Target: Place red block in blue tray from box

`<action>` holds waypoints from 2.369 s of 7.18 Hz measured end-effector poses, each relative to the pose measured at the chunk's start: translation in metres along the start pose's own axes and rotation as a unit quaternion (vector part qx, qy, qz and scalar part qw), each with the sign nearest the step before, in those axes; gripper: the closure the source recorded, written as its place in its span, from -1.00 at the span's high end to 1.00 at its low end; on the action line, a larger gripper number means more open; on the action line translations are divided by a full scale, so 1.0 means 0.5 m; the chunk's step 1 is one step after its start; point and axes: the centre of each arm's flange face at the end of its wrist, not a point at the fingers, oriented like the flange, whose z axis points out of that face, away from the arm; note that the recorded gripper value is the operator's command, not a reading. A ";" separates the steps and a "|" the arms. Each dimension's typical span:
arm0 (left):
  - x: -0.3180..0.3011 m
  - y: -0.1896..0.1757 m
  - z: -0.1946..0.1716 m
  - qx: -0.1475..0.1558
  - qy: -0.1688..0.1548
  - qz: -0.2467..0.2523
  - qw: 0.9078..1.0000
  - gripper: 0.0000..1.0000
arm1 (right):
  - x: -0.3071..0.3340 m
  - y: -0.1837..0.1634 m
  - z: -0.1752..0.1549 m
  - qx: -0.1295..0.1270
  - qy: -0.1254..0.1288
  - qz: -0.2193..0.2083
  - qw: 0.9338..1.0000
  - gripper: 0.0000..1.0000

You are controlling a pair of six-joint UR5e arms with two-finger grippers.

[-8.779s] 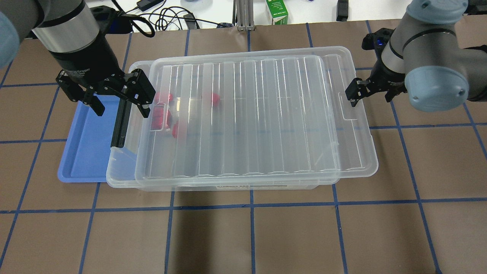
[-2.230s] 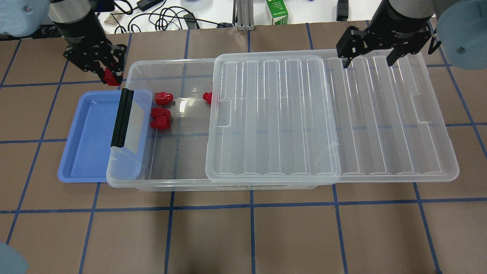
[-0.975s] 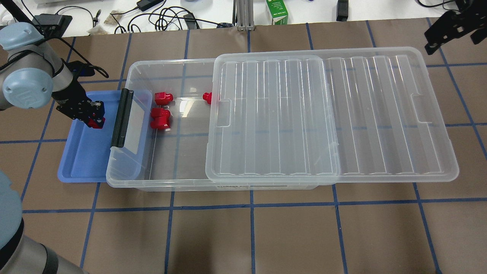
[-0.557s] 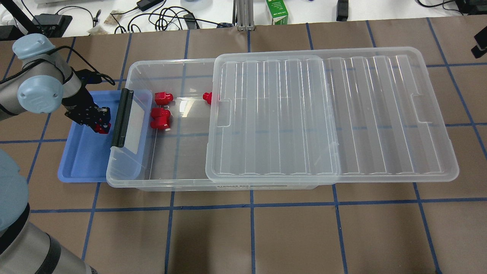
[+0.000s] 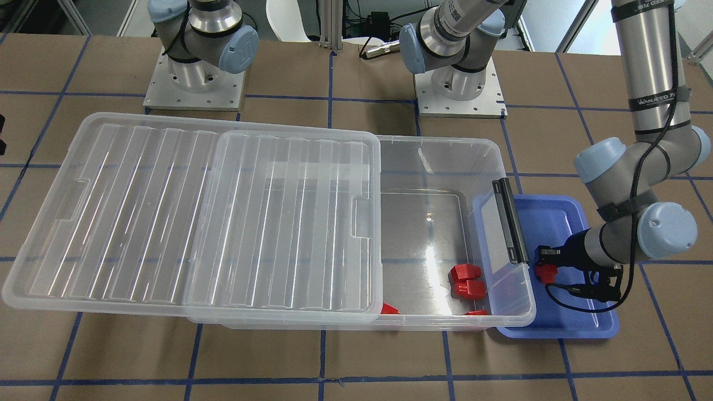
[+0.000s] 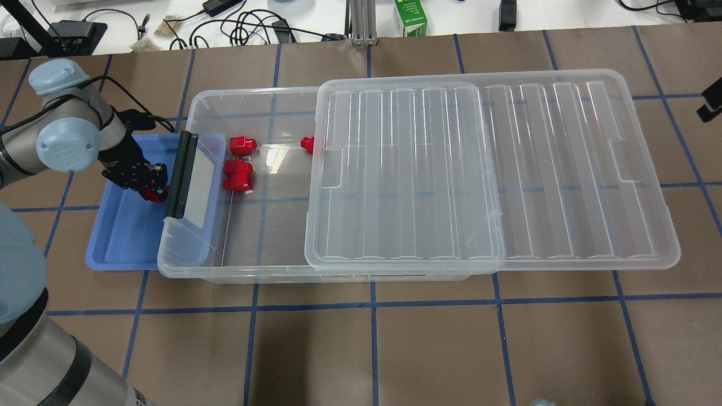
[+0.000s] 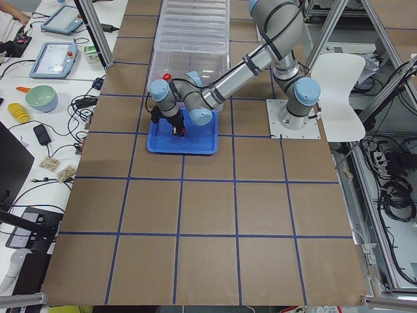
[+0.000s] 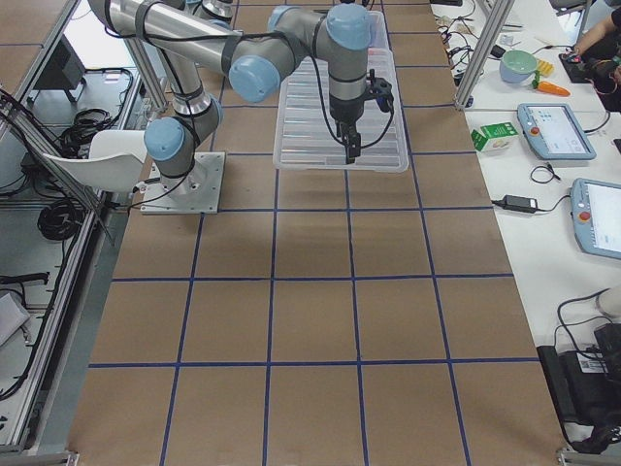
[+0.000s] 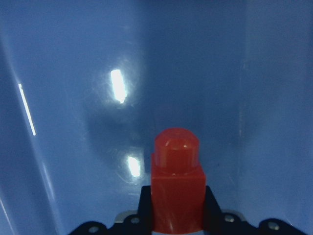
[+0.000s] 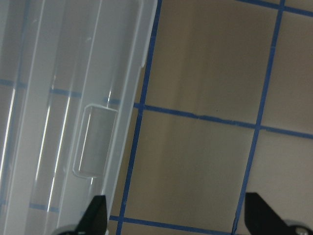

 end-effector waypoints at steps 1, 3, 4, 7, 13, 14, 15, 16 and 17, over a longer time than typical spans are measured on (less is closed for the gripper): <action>-0.002 -0.004 0.003 -0.001 0.000 0.000 1.000 1.00 | 0.024 -0.006 0.070 -0.012 -0.011 0.005 1.000 1.00; 0.000 -0.001 -0.018 0.003 -0.003 -0.002 1.000 1.00 | 0.039 -0.009 0.159 -0.025 -0.022 0.010 0.999 1.00; 0.005 0.006 -0.046 0.007 -0.005 -0.001 1.000 1.00 | 0.035 -0.004 0.183 -0.032 -0.028 0.012 0.999 1.00; 0.038 0.042 -0.257 0.011 -0.008 -0.007 1.000 1.00 | 0.022 0.007 0.217 -0.044 -0.040 0.033 0.998 1.00; 0.369 0.181 -0.508 0.034 -0.030 -0.043 0.998 1.00 | -0.067 -0.016 0.225 -0.049 -0.047 0.082 0.994 1.00; 0.417 0.204 -0.513 0.036 -0.032 -0.041 0.998 1.00 | -0.090 -0.026 0.225 -0.050 -0.046 0.085 0.994 1.00; 0.455 0.231 -0.514 0.038 -0.033 -0.036 0.998 1.00 | -0.116 -0.036 0.224 -0.051 -0.045 0.093 0.993 1.00; 0.478 0.257 -0.519 0.043 -0.033 -0.032 0.998 1.00 | -0.146 -0.049 0.223 -0.050 -0.041 0.101 0.993 1.00; 0.490 0.275 -0.526 0.049 -0.031 -0.030 0.998 1.00 | -0.176 -0.063 0.222 -0.044 -0.036 0.111 0.992 1.00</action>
